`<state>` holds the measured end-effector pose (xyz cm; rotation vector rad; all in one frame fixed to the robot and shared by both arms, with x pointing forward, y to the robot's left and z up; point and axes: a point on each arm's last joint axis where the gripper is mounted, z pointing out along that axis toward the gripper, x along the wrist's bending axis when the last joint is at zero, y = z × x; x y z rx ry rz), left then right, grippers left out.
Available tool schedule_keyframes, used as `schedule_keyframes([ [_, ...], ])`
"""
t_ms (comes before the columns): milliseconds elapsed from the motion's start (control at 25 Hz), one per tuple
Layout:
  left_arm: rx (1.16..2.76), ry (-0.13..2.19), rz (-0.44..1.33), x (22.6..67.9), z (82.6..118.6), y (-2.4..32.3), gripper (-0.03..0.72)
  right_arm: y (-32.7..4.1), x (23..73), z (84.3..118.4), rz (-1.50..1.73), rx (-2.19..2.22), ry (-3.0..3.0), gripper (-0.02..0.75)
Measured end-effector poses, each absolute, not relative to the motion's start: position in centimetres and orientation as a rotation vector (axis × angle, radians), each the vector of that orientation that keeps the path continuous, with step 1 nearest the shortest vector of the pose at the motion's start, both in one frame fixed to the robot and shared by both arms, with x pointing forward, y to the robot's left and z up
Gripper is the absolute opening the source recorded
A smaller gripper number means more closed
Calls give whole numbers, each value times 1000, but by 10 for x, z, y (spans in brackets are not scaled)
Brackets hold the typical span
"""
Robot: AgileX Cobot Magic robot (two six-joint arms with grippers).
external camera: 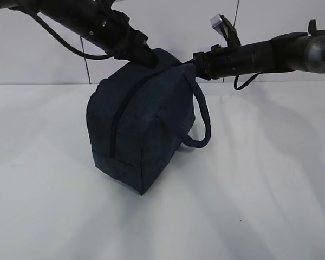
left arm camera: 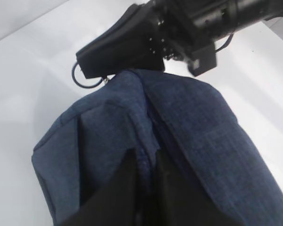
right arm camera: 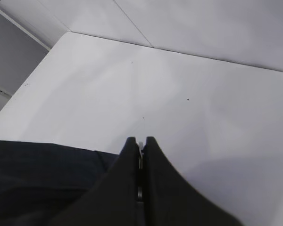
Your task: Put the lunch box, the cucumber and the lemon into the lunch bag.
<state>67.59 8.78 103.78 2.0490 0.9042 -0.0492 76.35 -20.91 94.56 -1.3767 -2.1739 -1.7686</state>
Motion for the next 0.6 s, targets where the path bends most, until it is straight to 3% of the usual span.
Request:
schedule_keyframes([
  [600, 2079, 859, 5, 669, 1054, 92, 27, -209, 761, 940, -1657, -1419, -2189, 8],
])
